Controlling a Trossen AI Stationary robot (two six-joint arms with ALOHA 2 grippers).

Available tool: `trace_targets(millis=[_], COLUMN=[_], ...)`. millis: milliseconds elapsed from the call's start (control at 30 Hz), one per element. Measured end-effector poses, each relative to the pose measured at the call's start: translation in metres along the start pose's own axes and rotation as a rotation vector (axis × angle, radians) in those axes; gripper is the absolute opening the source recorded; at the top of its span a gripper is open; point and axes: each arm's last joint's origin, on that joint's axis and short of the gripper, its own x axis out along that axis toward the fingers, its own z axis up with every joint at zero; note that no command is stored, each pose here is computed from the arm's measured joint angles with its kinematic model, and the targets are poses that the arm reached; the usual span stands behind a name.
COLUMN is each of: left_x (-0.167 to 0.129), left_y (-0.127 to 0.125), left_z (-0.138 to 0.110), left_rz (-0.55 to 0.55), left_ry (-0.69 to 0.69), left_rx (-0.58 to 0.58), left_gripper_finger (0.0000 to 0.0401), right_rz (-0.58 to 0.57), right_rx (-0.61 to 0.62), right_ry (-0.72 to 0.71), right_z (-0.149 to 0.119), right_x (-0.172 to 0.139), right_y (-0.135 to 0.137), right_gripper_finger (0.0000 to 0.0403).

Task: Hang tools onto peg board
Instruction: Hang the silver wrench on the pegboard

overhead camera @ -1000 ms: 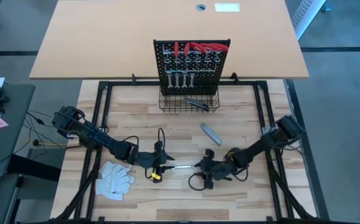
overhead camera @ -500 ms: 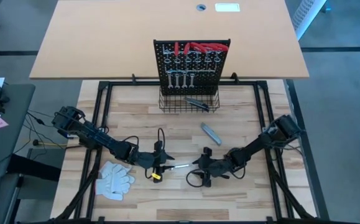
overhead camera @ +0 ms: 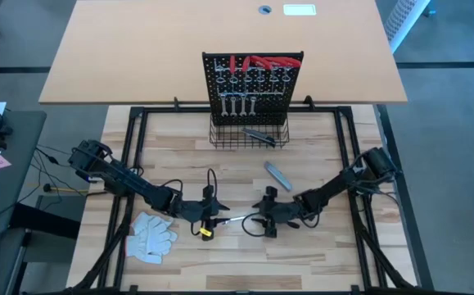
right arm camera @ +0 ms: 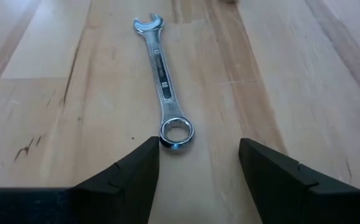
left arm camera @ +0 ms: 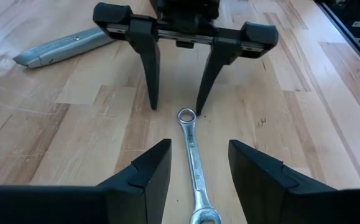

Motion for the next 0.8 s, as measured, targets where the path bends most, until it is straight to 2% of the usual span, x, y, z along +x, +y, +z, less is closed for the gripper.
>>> trace_targets(millis=[233, 433, 800], left_x=[0.0, 0.0, 0.0], left_y=[0.0, 0.0, 0.0], left_z=[0.0, 0.0, 0.0], left_rz=[0.012, 0.012, 0.014], left_ry=[-0.003, -0.003, -0.004], left_rx=[-0.001, -0.002, -0.003], left_gripper_finger=[0.0157, 0.0157, 0.0157], right_rz=[0.016, 0.076, 0.071], right_rx=[-0.067, -0.054, -0.058], right_ry=[-0.026, -0.039, -0.084], right_z=[0.004, 0.007, 0.012], right_x=[0.002, 0.005, 0.007], right_y=[-0.004, -0.009, -0.014], right_gripper_finger=[0.0228, 0.0228, 0.0228])
